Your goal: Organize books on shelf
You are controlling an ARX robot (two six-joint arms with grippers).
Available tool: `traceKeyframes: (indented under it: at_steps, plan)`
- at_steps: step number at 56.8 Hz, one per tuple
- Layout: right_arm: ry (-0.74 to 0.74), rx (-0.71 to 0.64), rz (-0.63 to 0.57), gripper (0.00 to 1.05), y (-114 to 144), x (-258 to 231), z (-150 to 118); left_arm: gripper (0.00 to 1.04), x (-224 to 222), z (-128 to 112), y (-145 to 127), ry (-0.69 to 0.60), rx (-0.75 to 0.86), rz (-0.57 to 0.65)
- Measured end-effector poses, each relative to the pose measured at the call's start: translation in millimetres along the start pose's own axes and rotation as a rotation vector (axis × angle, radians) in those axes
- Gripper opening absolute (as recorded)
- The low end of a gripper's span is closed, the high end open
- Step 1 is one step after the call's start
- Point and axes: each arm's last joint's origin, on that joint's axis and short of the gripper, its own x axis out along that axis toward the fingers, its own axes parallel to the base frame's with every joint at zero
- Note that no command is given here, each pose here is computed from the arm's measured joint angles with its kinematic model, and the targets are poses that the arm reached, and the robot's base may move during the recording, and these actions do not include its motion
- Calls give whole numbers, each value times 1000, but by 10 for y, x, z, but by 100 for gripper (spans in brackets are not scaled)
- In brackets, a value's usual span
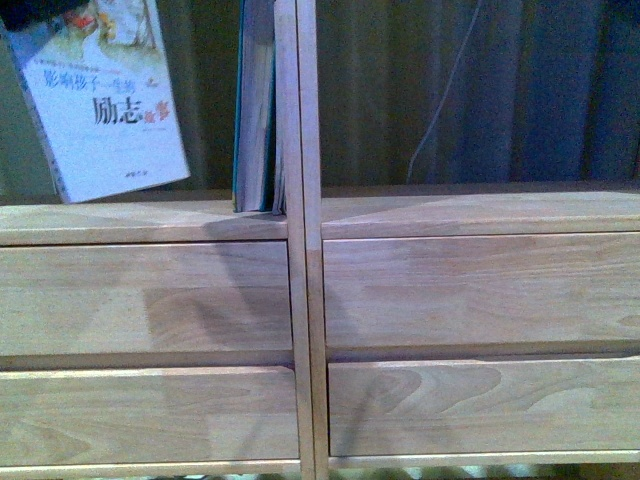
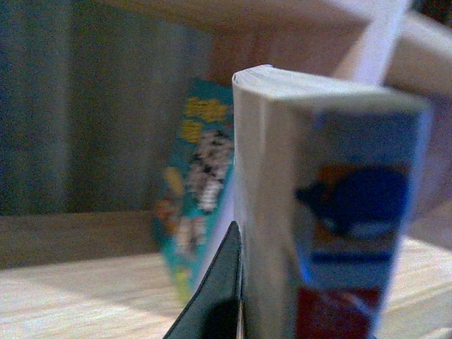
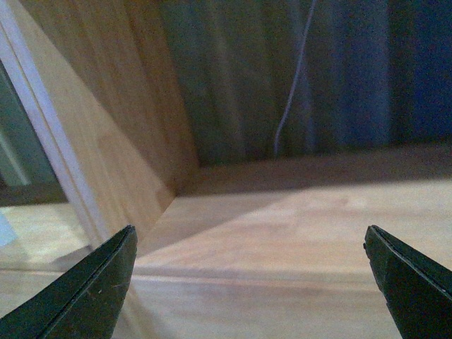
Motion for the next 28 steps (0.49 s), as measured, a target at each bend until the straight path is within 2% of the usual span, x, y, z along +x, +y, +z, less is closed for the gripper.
traceKeyframes:
  at_steps: [4, 7, 10, 16, 19, 23, 28]
  plan:
    - [-43, -90, -15, 97, 36, -131, 129, 7, 40, -7, 53, -26, 128, 55]
    - [76, -99, -136, 86, 76, -304, 146, 7, 84, 65, 76, -58, 214, 88]
    - [169, -107, -169, 76, 89, -498, 14, 7, 134, 129, 76, -87, 277, 108]
    - [224, -115, -185, 57, 77, -738, -292, 7, 247, 191, 53, -110, 368, 115]
    - [236, -117, -186, 50, 73, -809, -391, 7, 305, 182, 40, -107, 383, 110]
    - [243, -123, -182, 32, 79, -975, -556, 7, 460, 113, 39, -90, 407, 106]
    - [236, -125, -182, 17, 85, -1098, -647, 7, 603, 45, 77, -83, 420, 118]
